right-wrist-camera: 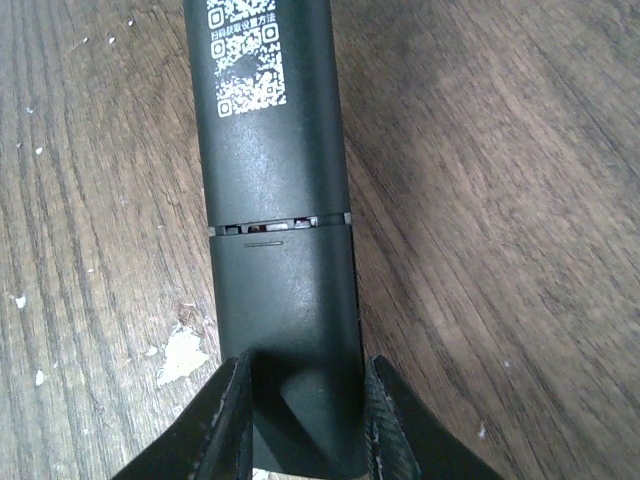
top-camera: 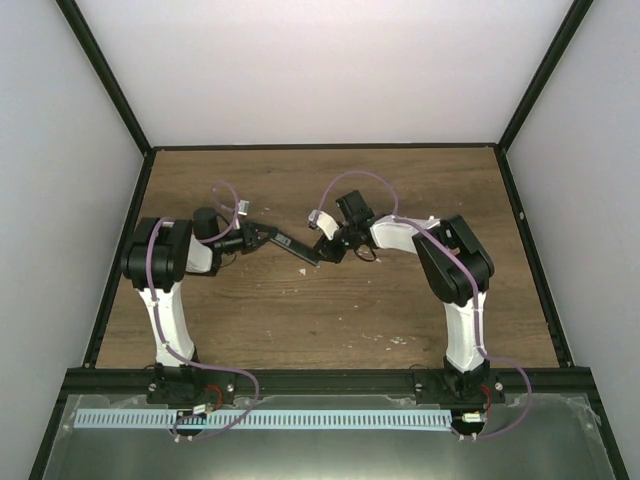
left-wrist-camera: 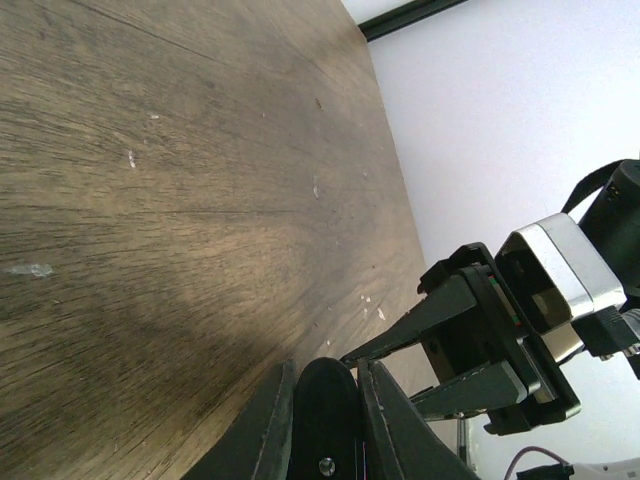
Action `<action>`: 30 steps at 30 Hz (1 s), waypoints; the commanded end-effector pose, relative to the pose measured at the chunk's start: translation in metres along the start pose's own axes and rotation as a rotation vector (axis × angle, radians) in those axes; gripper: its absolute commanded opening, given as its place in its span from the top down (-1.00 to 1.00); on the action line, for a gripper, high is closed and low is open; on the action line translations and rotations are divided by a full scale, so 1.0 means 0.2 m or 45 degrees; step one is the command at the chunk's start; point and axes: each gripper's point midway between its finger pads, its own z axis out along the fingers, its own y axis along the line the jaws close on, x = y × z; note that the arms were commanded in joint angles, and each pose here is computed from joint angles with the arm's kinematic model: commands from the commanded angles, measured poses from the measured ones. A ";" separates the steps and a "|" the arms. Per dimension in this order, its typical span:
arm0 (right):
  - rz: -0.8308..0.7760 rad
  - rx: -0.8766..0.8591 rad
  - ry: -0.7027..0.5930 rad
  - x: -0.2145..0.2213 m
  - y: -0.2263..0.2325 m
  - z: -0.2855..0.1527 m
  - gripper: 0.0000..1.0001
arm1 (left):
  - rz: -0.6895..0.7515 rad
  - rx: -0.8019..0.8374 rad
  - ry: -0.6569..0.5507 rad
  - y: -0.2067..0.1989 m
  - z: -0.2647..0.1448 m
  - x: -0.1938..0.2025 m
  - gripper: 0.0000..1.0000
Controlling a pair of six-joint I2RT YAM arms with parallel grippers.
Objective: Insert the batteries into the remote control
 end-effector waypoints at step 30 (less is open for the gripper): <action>0.153 0.053 -0.026 -0.06 -0.21 0.01 0.55 | 0.045 0.005 0.007 0.01 0.01 0.02 1.00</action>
